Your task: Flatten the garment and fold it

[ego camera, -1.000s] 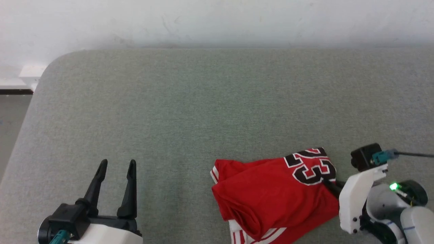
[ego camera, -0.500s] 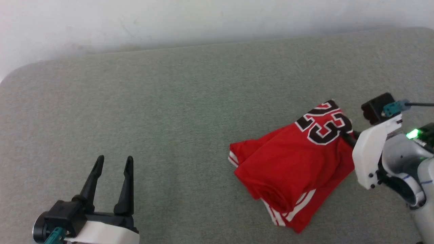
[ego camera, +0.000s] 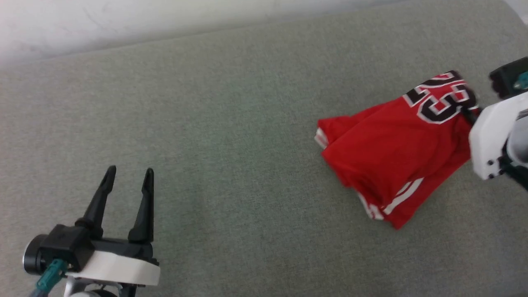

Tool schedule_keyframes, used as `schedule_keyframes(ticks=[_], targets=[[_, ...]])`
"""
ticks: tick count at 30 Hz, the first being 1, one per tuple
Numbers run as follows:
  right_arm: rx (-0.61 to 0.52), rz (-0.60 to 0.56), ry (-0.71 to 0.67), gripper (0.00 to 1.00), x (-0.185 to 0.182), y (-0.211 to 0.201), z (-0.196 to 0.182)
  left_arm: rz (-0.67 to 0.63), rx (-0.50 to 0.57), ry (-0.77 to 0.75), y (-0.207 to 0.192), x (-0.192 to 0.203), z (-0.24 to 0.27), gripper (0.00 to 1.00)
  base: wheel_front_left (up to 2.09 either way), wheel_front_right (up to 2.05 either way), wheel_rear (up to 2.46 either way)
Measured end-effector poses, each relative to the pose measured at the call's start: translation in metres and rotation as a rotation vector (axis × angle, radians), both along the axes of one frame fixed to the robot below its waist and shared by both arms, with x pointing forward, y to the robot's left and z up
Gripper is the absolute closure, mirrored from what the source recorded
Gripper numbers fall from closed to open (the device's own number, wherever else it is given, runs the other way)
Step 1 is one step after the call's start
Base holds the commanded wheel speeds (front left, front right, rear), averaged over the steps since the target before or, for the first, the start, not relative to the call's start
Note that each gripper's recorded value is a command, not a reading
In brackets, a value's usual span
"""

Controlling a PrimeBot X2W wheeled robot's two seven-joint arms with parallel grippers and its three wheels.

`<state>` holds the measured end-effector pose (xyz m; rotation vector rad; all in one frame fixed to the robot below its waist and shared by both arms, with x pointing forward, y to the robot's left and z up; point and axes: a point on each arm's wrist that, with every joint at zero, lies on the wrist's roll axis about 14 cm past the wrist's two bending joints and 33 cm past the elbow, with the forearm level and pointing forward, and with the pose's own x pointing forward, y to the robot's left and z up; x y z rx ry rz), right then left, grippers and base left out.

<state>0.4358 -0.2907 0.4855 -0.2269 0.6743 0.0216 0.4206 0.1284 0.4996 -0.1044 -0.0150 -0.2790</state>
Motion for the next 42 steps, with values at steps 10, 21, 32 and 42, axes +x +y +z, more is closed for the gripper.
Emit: schedule_keyframes(ticks=[10, 21, 32, 42], targets=[[-0.163, -0.12, 0.031, 1.0, 0.006, -0.068, -0.011, -0.047, 0.019, 0.049, -0.009, 0.021, -0.023, 0.0, 0.0, 0.0, 0.0], [-0.305, -0.198, 0.068, 1.0, 0.018, -0.118, -0.025, -0.082, 0.045, 0.096, -0.011, 0.043, -0.049, 0.0, 0.0, 0.0, 0.0], [-0.336, -0.273, 0.174, 1.0, 0.009, -0.142, -0.066, -0.109, 0.05, 0.148, -0.016, 0.058, -0.077, 0.0, 0.0, 0.0, 0.0], [-0.352, -0.281, 0.195, 0.0, 0.011, -0.144, -0.079, -0.108, 0.054, 0.153, -0.016, 0.062, -0.084, 0.0, 0.0, 0.0, 0.0]])
